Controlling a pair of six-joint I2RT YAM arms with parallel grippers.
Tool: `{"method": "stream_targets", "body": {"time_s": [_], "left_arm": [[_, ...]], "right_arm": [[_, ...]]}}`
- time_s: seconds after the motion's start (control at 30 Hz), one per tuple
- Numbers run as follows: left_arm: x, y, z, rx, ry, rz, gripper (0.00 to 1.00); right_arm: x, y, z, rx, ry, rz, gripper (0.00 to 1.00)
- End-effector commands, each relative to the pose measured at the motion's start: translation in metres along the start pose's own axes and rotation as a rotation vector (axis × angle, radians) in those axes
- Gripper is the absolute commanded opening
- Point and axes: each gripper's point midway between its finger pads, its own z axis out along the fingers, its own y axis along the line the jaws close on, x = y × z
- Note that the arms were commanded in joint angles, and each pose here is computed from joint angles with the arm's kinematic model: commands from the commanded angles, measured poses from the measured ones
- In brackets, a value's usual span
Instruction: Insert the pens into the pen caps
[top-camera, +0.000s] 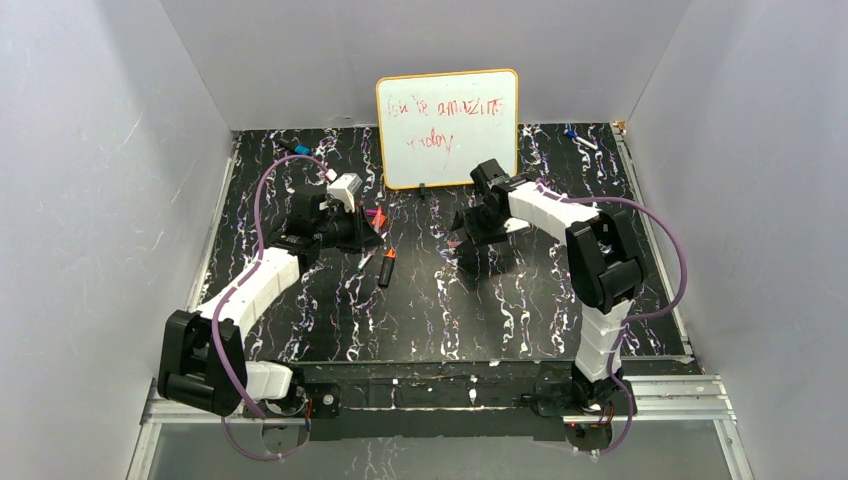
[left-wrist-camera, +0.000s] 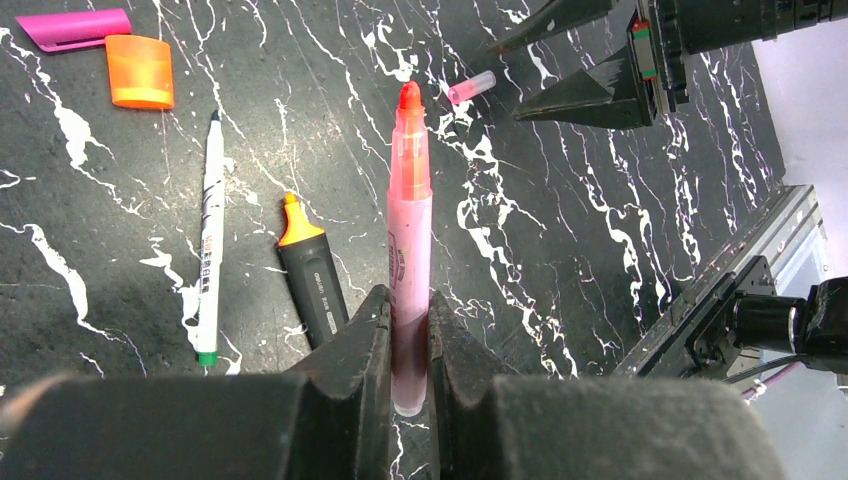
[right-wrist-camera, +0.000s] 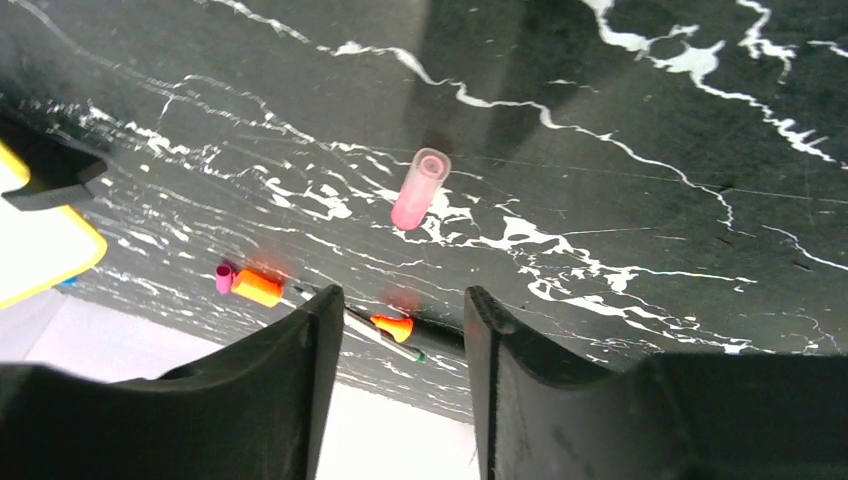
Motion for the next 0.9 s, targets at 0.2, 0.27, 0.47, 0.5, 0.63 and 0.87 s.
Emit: {"method": "stream_targets", "body": {"time_s": [0.2,0.27,0.47,0.5,0.63,0.87], "left_arm": [[-0.013,-0.007,-0.01,0.005,-0.031,0.024,0.0],[-0.013,-0.006,-0.01,0.004,-0.027,0.023,0.0],[-0.01,-0.004,-0.006,0.005,-0.011,0.019,0.0],[-0.009,-0.003,-0.006,0.004,-0.009,0.018,0.0],[-0.008,-0.002,-0.004,0.003,0.0,0.016,0.0],[-0.006,0.0,-0.003,-0.001,0.009,0.012,0.0]], "right_arm": [[-0.011,-0.007,0.015,0.1,-0.033,0.106,0.5],[-0.015,-0.007,0.019,0.097,-0.035,0.114,0.49],[-0.024,-0.007,0.03,0.099,-0.027,0.122,0.47],[-0.025,-0.009,0.032,0.108,-0.026,0.121,0.47],[-0.026,-0.013,0.036,0.124,-0.024,0.12,0.46],[-0.022,-0.012,0.042,0.14,-0.001,0.116,0.42]]}}
